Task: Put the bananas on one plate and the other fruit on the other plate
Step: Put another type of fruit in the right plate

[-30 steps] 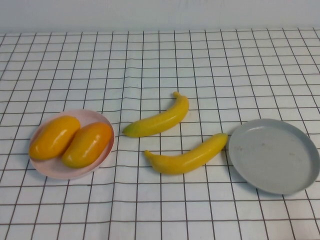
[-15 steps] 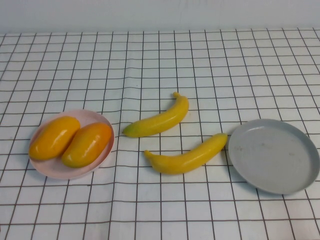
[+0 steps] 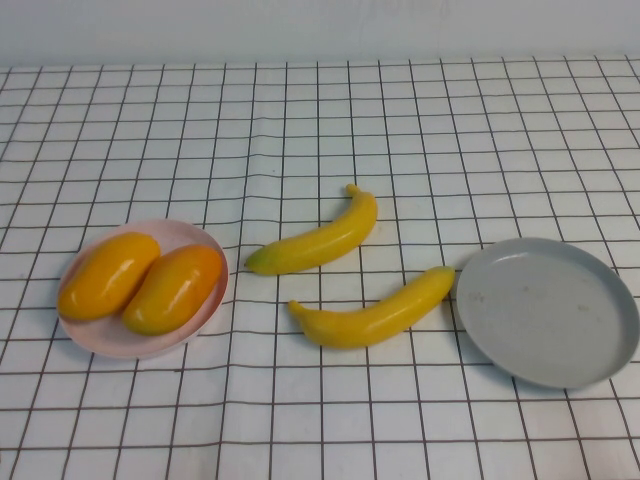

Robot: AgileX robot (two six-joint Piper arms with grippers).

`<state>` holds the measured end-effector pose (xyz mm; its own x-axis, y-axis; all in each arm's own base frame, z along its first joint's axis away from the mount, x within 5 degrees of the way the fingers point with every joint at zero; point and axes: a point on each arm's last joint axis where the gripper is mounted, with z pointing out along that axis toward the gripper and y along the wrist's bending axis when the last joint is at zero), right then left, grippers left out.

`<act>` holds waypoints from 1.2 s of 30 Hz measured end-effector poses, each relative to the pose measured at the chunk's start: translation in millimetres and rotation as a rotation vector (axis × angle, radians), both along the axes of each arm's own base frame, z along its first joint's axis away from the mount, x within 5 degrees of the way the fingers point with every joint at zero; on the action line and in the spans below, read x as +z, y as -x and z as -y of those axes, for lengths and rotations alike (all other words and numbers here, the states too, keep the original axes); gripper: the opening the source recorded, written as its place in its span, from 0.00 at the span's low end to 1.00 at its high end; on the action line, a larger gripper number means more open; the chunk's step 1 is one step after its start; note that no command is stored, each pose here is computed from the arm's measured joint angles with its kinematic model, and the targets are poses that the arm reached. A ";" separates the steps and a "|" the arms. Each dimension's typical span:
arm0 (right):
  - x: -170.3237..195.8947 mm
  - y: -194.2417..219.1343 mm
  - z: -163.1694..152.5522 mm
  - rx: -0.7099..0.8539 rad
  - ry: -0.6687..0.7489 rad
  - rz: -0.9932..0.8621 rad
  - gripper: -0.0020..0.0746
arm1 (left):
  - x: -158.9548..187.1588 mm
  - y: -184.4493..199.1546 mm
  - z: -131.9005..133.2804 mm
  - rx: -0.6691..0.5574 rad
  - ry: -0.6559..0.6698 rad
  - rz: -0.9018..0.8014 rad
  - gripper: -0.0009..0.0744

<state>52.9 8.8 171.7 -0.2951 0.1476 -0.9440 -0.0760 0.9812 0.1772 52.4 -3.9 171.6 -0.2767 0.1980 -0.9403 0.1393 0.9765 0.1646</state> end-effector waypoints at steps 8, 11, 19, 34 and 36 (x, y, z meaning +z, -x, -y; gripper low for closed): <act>0.0 0.0 0.0 0.000 0.000 0.000 0.01 | 0.1 0.1 0.0 0.000 0.000 0.002 0.01; 0.0 0.0 0.0 0.000 0.000 0.000 0.01 | 0.1 0.1 0.0 0.000 0.000 0.002 0.01; 0.0 0.0 0.0 0.000 0.000 0.000 0.01 | 0.1 0.1 0.0 0.000 0.000 0.002 0.01; 0.7 -0.1 -0.8 0.000 -0.035 0.004 0.01 | 0.1 0.1 0.0 0.000 0.000 0.002 0.01; 4.4 -0.4 -4.9 -0.008 -0.241 0.012 0.01 | 0.1 0.1 0.0 0.000 0.000 0.002 0.01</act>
<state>53.3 13.7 176.1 -0.2820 0.3715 -0.8846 -0.0719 0.9112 0.4056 52.4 -3.8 171.7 -0.2752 0.1981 -0.9408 0.1390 0.9765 0.1649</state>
